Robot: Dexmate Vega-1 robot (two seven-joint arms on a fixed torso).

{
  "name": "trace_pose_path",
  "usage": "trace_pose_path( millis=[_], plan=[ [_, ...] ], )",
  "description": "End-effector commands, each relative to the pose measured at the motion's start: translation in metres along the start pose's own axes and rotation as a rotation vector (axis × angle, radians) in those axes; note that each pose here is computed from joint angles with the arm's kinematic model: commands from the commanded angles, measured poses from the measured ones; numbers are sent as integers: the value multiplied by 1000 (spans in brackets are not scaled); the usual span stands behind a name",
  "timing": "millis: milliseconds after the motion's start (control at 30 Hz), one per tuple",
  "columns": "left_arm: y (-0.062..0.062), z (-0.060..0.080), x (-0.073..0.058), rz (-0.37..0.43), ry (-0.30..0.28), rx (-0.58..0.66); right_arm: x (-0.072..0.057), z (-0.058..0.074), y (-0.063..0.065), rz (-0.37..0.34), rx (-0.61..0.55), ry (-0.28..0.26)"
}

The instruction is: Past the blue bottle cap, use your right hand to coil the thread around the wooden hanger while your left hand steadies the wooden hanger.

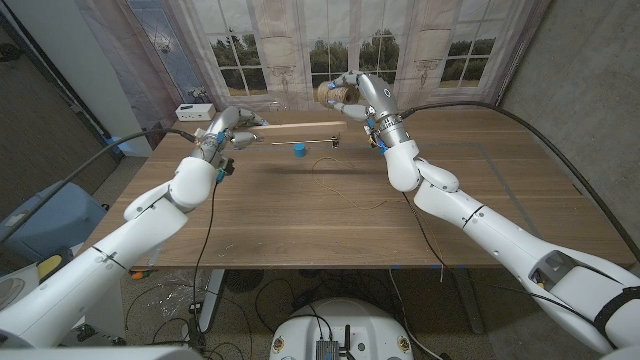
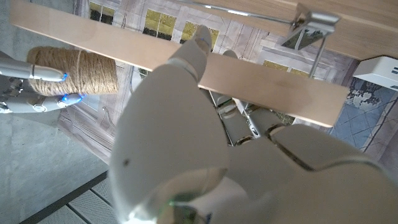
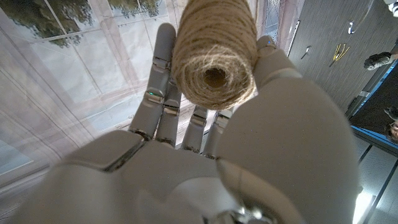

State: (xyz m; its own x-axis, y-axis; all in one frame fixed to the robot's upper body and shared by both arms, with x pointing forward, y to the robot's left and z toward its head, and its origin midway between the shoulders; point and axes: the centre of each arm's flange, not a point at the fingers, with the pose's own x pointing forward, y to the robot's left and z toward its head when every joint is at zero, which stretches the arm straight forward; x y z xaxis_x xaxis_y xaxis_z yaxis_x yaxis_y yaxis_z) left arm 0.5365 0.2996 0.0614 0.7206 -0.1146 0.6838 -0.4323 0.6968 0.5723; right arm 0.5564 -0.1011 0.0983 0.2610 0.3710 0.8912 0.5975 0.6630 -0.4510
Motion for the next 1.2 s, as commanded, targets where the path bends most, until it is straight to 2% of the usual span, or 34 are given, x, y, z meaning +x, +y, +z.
trace_pose_path(
  millis=[33, 300, 700, 867, 1200],
  plan=[
    [-3, 1, 13, -37, 17, 10, -4, 14, -3, -26, 40, -77],
    [-6, 4, 24, -26, 19, 12, -6, 21, -4, -1, 113, -113],
    [-11, 7, 36, 14, 40, -36, -12, 22, -7, 36, 242, -121],
    [-12, 8, 41, 22, 46, -46, -13, 19, -9, 74, 345, -122],
    [-8, 16, 50, 23, 43, -32, -16, 10, -12, 204, 510, -96]
  ],
)
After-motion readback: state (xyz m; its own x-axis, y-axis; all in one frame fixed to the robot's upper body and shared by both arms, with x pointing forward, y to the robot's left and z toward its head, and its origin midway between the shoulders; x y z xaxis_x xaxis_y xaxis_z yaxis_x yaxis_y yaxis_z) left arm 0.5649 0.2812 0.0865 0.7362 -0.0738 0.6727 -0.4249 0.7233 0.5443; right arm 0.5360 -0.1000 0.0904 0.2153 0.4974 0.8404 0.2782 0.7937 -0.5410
